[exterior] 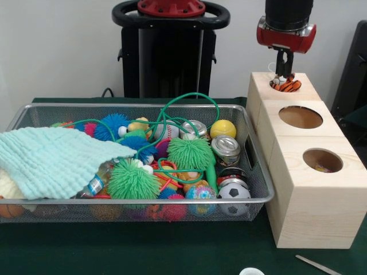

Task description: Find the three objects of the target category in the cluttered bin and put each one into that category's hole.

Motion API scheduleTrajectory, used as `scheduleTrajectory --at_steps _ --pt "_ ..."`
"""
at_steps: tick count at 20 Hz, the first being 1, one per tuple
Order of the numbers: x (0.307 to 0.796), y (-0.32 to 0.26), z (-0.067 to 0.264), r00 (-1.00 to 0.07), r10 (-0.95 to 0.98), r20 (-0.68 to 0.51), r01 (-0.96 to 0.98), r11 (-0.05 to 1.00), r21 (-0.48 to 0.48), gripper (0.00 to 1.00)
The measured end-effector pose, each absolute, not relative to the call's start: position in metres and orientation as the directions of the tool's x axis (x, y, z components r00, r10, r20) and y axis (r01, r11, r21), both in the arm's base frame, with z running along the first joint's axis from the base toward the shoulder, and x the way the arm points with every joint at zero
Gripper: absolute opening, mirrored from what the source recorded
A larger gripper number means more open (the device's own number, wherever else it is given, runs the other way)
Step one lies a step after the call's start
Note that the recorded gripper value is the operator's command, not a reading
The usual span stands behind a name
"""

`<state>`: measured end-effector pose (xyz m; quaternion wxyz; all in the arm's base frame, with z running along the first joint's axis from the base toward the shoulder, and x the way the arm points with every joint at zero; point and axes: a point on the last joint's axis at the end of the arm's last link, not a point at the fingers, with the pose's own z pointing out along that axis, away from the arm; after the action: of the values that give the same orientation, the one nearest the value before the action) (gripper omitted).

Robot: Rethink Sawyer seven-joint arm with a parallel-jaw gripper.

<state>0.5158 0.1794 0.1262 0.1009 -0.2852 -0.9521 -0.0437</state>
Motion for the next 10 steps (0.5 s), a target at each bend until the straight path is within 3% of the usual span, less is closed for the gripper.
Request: scheduleTrajectory --at_steps 10 --pt "0.531 0.153 0.121 -0.801 0.581 0.142 0.591 0.805 0.042 0.00"
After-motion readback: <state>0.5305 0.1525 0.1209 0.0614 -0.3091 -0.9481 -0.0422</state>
